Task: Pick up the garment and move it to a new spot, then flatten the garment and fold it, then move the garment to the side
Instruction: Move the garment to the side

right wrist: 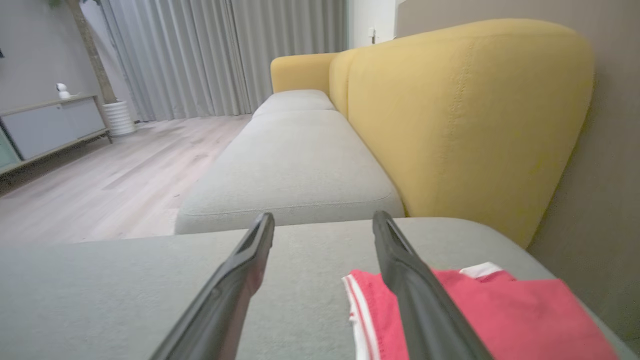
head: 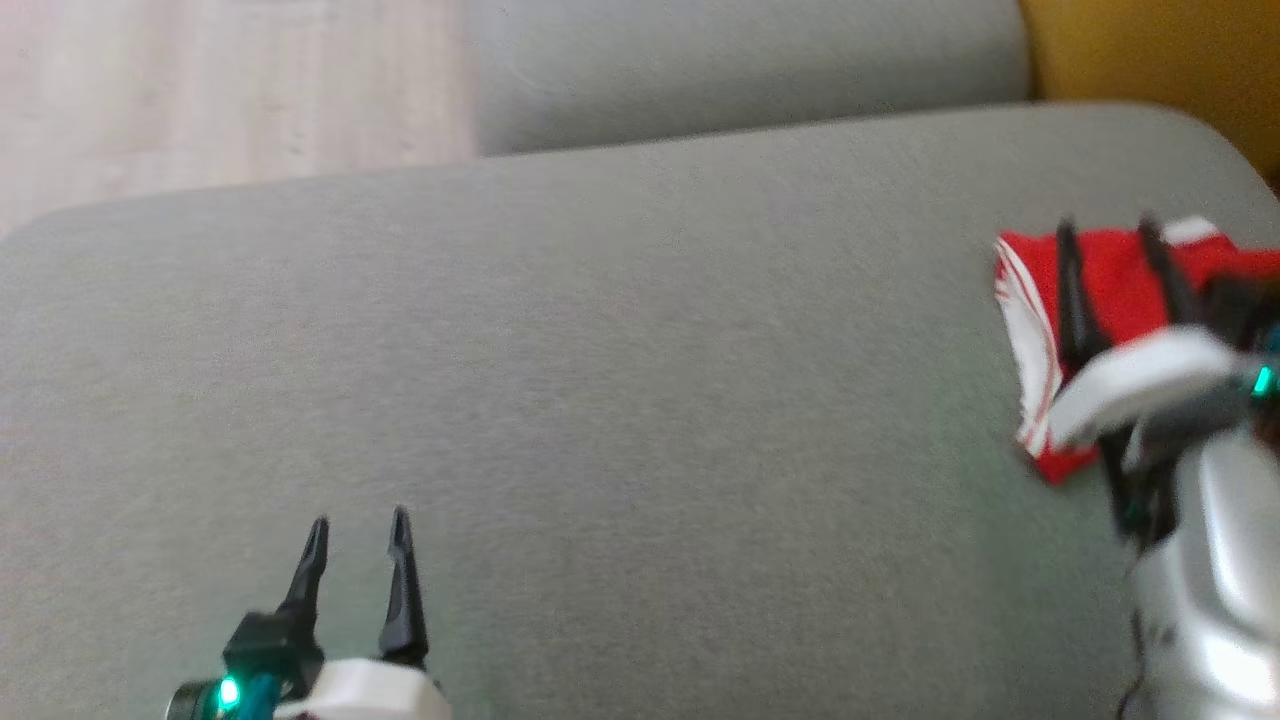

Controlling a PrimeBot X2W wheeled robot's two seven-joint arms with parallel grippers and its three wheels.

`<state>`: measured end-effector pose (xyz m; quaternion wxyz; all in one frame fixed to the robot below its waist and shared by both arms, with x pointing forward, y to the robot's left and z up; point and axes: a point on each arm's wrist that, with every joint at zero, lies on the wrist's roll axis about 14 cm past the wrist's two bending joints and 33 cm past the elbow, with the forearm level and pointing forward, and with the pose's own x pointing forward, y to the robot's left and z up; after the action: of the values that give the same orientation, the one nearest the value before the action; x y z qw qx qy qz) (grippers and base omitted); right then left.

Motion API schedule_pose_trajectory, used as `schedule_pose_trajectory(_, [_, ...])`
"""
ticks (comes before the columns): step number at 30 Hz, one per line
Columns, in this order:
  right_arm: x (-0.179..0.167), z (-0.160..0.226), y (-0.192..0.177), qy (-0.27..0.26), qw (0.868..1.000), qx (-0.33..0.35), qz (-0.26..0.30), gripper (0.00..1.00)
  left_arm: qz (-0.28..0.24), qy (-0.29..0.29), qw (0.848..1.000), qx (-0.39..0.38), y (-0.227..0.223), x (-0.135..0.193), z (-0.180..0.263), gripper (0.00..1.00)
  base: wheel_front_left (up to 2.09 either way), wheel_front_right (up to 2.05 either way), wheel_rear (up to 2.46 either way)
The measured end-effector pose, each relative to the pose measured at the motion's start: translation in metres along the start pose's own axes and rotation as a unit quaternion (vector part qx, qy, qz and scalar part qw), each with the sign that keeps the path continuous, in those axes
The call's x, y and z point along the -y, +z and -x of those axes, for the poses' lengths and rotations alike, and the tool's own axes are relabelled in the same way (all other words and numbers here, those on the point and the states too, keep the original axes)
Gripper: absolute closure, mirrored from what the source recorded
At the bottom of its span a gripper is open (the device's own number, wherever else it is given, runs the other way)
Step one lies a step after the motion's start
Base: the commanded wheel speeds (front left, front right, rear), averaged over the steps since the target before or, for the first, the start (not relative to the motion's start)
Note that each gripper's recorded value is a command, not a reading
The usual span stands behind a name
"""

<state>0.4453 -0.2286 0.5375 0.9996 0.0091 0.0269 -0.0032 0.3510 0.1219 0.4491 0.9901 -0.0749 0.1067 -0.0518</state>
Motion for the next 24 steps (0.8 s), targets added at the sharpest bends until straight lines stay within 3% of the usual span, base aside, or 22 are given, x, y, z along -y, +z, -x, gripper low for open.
schedule_pose_trajectory(7, [-0.053, 0.042, -0.028, 0.044, 0.999, 0.001, -0.023, 0.00, 0.022, 0.042, 0.999, 0.009, -0.001, -0.030, 0.034, 0.00, 0.00, 0.00, 0.00])
schedule_pose_trajectory(11, [-0.065, 0.068, -0.044, 0.060, 0.998, -0.009, -0.014, 0.00, 0.033, 0.054, 0.998, 0.015, -0.003, -0.039, 0.049, 0.00, 0.00, 0.00, 0.00])
schedule_pose_trajectory(16, [-0.082, 0.095, -0.059, 0.085, 0.995, -0.023, -0.043, 0.00, 0.042, 0.058, 0.997, 0.021, -0.003, -0.042, 0.059, 0.00, 0.00, 0.00, 0.00])
schedule_pose_trajectory(24, [-0.096, 0.112, -0.066, 0.106, 0.992, -0.028, -0.059, 0.00, 0.048, 0.051, 0.997, 0.014, -0.010, -0.036, 0.060, 0.00, 0.00, 0.00, 0.00])
